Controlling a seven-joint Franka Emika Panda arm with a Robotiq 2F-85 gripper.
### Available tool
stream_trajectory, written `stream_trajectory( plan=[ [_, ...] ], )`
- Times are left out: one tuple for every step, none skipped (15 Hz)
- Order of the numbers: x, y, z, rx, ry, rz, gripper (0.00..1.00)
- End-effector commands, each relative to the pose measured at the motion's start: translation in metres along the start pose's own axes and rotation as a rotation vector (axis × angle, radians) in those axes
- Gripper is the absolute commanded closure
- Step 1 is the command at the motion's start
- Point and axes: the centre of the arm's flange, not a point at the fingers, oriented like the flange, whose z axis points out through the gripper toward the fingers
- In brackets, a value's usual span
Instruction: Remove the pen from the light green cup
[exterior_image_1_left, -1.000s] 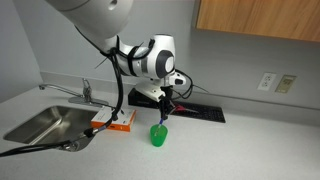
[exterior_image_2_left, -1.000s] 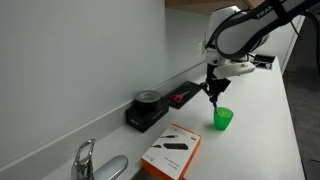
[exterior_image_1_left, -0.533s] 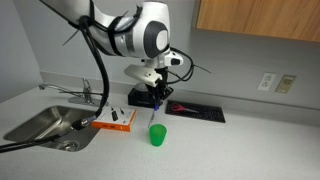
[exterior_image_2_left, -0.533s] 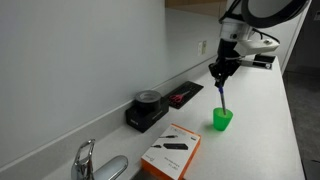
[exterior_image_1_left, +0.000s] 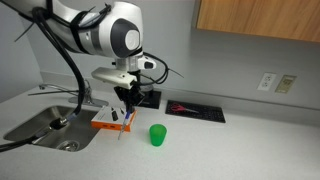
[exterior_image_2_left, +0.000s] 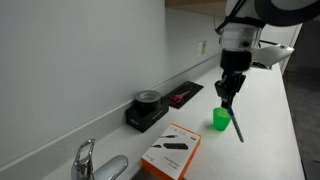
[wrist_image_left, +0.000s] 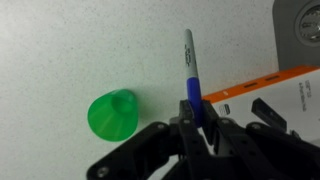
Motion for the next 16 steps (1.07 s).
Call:
stream_trajectory(
  plan=[
    [0.012,-0.024,0.057,-0.053,-0.11,-0.056,0.96],
    [0.015,-0.025,0.072,-0.069,-0.137,-0.062,0.96],
    [0.018,-0.025,0.086,-0.082,-0.171,-0.064,0.96],
    [0.022,-0.023,0.099,-0.092,-0.194,-0.064,0.96],
    [0.027,-0.021,0.109,-0.099,-0.216,-0.057,0.96],
    [0.032,-0.018,0.12,-0.106,-0.231,-0.048,0.96],
    [0.037,-0.016,0.128,-0.112,-0.243,-0.044,0.96],
    [0.042,-0.014,0.134,-0.122,-0.242,-0.03,0.96],
    [0.047,-0.012,0.139,-0.13,-0.236,-0.014,0.96],
    [0.052,-0.011,0.143,-0.131,-0.237,-0.003,0.96],
    [0.056,-0.01,0.146,-0.131,-0.237,0.007,0.96],
    [0.059,-0.009,0.147,-0.132,-0.231,0.017,0.96],
    [0.062,-0.008,0.148,-0.131,-0.227,0.027,0.96],
    [0.065,-0.007,0.148,-0.133,-0.218,0.034,0.6],
    [0.067,-0.007,0.147,-0.133,-0.213,0.042,0.6],
    [0.07,-0.006,0.146,-0.132,-0.208,0.048,0.53]
  ],
)
